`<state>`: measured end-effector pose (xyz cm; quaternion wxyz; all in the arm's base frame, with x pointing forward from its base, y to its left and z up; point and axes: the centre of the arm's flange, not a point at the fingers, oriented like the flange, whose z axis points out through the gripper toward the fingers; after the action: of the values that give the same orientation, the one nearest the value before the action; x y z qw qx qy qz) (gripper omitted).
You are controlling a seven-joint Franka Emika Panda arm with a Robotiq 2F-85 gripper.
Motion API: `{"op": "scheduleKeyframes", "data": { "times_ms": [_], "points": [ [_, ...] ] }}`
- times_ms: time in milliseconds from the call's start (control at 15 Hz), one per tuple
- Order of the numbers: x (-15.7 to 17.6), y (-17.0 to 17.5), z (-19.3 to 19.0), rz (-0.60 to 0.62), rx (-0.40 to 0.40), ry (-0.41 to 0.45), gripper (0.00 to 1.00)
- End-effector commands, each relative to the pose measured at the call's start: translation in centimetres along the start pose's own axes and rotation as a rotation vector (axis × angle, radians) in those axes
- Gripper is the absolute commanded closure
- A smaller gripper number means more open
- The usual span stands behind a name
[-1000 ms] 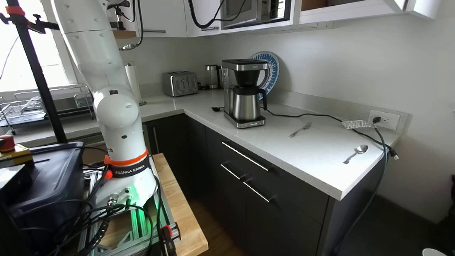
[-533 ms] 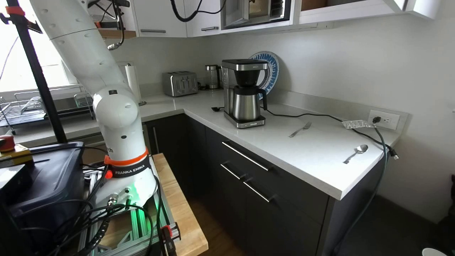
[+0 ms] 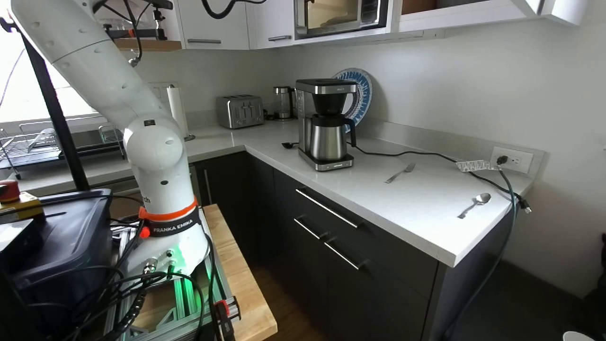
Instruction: Open the microwave door
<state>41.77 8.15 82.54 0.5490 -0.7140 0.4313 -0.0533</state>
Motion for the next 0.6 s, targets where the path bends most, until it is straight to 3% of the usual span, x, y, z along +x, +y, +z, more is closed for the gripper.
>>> {"op": "scheduleKeyframes", "data": {
  "times_ms": [0,267,400,533],
  "points": [
    [-3.1,-0.3,0.2,0.003,-0.068,-0.026,1.00],
    [-4.5,0.1,-1.2,-0.009,-0.154,-0.052,1.00],
    [-5.2,0.4,-2.4,0.006,-0.235,-0.085,1.00],
    [-5.8,0.7,-3.9,0.024,-0.320,-0.064,1.00]
  ]
}}
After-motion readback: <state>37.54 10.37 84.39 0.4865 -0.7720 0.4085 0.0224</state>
